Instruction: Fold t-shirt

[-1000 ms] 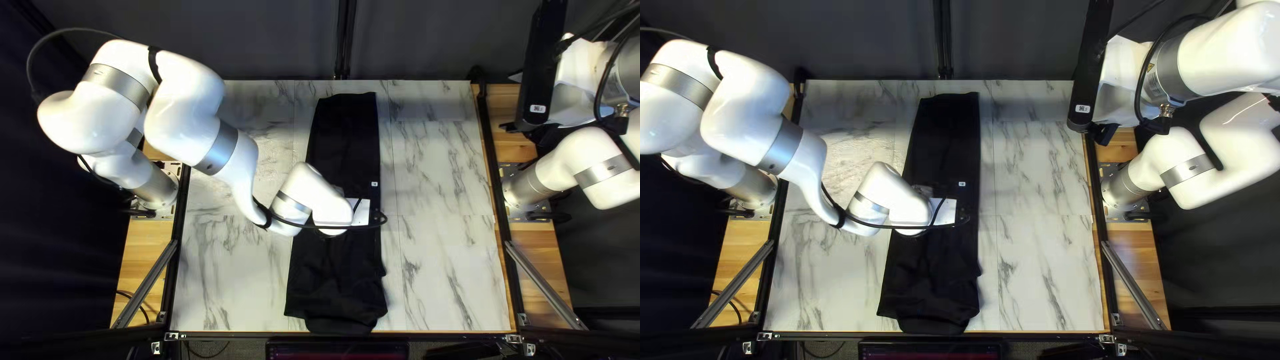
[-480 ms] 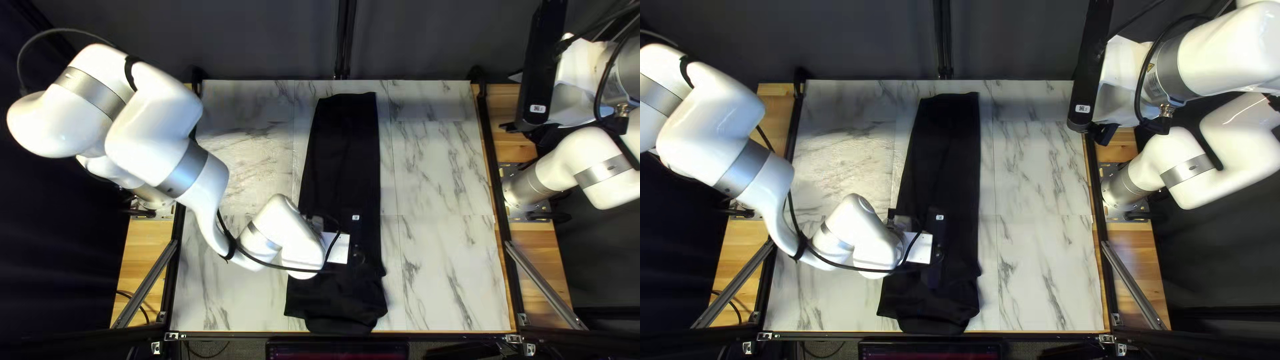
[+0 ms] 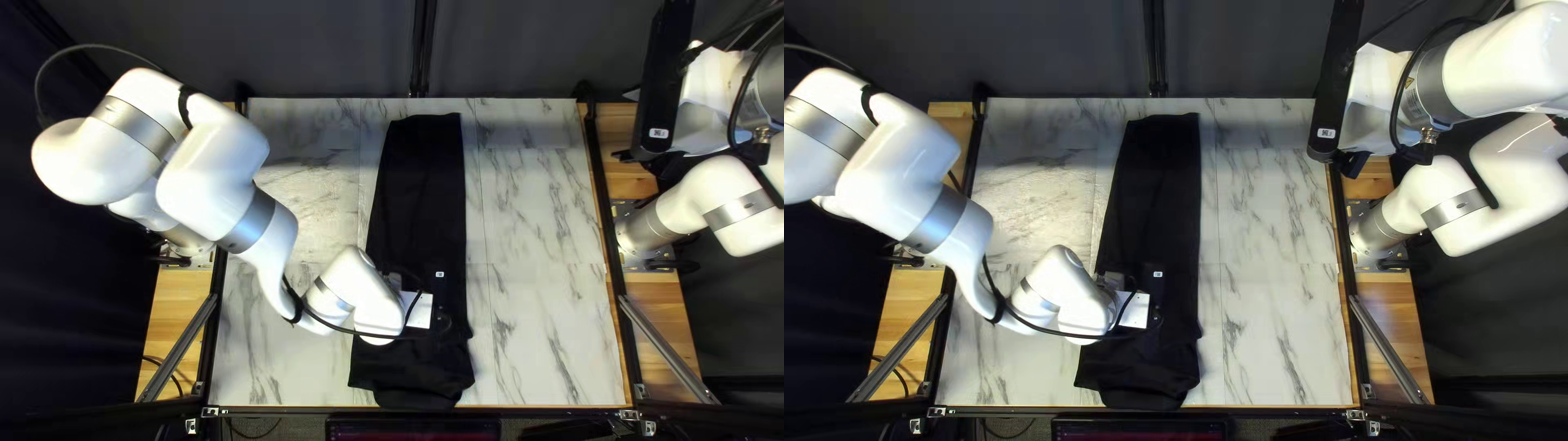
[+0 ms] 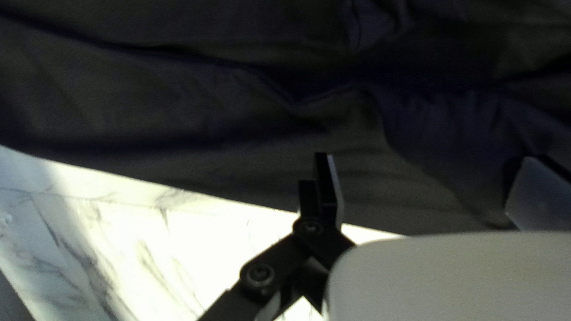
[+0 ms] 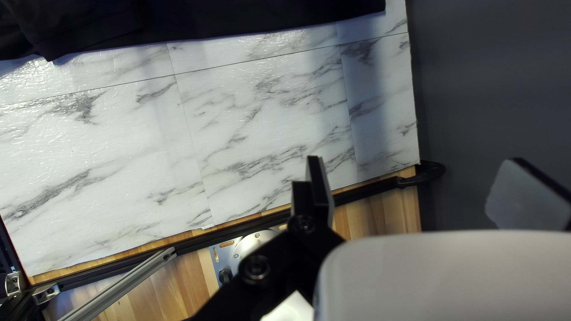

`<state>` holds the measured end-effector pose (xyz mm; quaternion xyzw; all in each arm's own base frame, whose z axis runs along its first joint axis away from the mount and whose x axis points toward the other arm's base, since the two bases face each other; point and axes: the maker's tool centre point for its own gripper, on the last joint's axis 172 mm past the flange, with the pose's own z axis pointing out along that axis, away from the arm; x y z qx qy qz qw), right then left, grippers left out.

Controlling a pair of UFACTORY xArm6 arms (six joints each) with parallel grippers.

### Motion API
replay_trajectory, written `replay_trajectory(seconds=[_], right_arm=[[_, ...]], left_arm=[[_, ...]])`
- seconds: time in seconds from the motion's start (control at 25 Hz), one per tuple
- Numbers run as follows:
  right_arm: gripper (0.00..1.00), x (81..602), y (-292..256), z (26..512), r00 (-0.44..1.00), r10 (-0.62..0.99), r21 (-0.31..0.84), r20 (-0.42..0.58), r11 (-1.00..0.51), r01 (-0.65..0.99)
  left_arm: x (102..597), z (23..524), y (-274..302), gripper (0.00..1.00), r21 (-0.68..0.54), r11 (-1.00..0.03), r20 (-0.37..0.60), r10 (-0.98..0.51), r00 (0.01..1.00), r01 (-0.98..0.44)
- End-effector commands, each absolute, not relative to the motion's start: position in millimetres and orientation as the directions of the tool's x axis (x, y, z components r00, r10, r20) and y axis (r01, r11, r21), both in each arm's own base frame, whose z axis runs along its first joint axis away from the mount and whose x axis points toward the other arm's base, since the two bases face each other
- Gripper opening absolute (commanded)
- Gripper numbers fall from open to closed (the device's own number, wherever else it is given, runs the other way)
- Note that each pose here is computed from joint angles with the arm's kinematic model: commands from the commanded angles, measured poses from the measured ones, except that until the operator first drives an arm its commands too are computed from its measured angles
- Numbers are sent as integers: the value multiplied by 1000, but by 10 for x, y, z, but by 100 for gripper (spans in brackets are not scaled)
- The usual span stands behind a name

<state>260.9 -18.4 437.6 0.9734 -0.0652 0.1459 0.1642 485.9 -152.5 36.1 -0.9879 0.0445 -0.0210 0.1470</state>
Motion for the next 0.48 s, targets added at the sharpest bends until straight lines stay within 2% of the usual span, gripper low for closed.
replay_trajectory(seconds=[0.04,0.32,0.48], right_arm=[[100,2609,-184,4376,949,-79,301,306,-938,-175],[100,2609,-184,4376,949,-79,301,306,-938,-175],[100,2609,-184,4376,949,-79,301,306,-938,-175]], left_arm=[[4853,379,-1544,100,-288,-954,34,-95,995,-82],[4660,746,-1633,100,-318,-944,59,-108,992,-84],[4609,993,-1495,100,-335,-939,83,-110,990,-76]])
